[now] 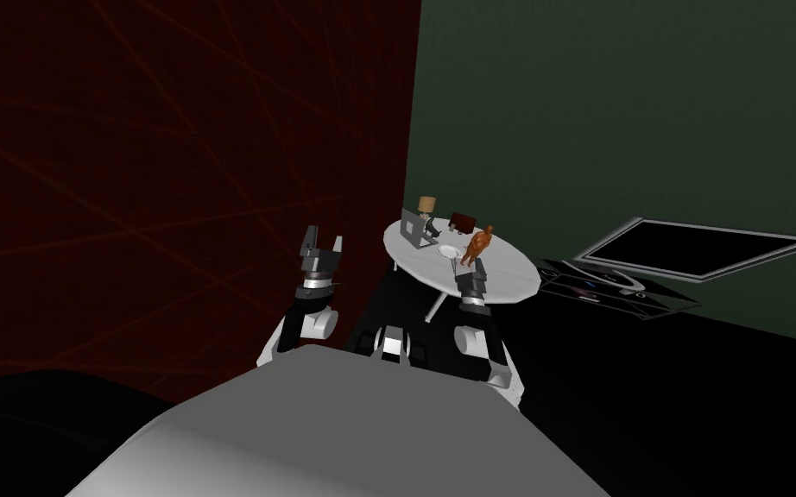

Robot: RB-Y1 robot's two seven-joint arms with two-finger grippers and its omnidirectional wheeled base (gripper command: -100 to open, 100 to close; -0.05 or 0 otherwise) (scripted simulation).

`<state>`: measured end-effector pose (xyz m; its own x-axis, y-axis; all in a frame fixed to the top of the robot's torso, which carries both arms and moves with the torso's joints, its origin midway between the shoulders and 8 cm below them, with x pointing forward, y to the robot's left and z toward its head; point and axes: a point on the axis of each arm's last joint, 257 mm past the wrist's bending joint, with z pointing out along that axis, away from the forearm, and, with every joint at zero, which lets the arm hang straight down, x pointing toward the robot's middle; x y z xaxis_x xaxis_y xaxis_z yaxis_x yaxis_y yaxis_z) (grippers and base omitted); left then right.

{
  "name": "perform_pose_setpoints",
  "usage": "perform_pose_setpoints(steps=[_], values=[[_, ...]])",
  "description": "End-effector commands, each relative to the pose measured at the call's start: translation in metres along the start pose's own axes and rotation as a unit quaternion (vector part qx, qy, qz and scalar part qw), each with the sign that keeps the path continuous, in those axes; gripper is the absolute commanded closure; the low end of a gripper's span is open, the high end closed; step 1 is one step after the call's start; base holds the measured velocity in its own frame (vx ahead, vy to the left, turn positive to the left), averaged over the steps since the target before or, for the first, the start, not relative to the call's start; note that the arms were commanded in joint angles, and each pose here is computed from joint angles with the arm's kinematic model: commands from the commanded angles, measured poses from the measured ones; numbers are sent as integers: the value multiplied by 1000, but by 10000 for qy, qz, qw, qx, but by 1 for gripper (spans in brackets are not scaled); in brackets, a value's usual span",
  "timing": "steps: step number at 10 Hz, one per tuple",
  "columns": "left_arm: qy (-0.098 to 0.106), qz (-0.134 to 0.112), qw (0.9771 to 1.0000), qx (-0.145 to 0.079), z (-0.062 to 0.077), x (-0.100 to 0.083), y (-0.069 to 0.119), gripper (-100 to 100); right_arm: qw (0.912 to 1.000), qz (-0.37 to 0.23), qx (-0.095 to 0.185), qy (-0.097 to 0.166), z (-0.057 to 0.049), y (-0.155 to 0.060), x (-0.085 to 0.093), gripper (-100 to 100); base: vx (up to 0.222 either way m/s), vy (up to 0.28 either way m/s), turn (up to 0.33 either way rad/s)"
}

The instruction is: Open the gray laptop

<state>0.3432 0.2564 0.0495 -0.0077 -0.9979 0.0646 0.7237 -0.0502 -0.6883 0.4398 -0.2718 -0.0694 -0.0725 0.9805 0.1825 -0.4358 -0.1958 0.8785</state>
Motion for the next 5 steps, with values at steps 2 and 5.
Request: perform_pose_setpoints(steps=[2, 5], values=[[0, 0, 10000, 0, 0, 0, 0, 0, 9974, 706, 95, -84, 15, -13, -7, -100, 13, -21, 94], [0, 0, 10000, 0, 0, 0, 0, 0, 9899, 1395, 176, -183, 30, -25, -14, -100, 14, -20, 93]])
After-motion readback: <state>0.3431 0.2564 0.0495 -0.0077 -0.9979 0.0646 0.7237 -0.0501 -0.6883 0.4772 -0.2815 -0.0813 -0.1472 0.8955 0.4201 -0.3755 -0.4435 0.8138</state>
